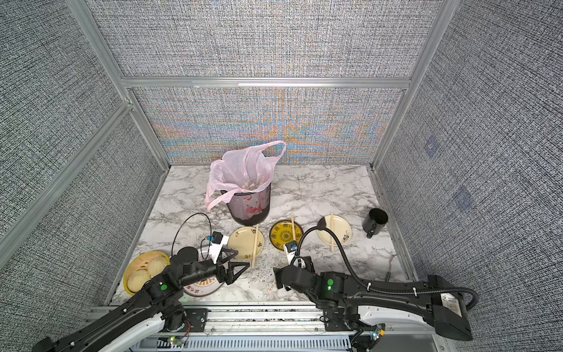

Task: Remove the packaging of disposable chopsticks
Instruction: Pick up the disposable chopsticks from the center of the board.

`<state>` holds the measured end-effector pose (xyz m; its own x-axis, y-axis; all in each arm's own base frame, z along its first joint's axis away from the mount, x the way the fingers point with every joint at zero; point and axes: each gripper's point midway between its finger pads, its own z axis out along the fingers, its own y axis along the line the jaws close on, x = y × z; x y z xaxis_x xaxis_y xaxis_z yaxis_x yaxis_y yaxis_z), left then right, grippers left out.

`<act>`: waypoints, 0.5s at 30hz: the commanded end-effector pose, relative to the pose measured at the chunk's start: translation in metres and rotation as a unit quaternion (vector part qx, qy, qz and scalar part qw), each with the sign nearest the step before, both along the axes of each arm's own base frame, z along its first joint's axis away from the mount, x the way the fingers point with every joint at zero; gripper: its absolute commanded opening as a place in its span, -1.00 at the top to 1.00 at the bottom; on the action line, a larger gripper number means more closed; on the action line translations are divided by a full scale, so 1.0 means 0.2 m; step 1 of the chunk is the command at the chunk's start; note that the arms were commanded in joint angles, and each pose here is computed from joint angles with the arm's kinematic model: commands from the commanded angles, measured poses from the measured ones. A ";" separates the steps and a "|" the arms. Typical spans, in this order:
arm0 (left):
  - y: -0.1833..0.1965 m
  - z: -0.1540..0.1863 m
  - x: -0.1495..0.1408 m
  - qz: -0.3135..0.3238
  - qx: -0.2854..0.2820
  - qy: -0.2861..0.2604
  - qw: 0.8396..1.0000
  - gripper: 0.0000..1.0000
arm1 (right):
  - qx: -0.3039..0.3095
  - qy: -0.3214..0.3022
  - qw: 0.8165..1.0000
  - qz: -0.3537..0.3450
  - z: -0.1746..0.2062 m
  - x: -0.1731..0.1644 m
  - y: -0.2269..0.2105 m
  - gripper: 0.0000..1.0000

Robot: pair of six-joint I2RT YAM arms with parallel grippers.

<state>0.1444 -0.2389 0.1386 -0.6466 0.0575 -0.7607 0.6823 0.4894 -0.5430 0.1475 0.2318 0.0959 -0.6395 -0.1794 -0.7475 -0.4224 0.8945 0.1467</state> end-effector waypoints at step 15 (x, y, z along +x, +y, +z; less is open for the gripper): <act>-0.01 -0.03 0.02 0.026 0.034 -0.019 0.999 -0.98 | -0.031 0.002 0.992 -0.119 -0.28 0.05 0.07 -0.76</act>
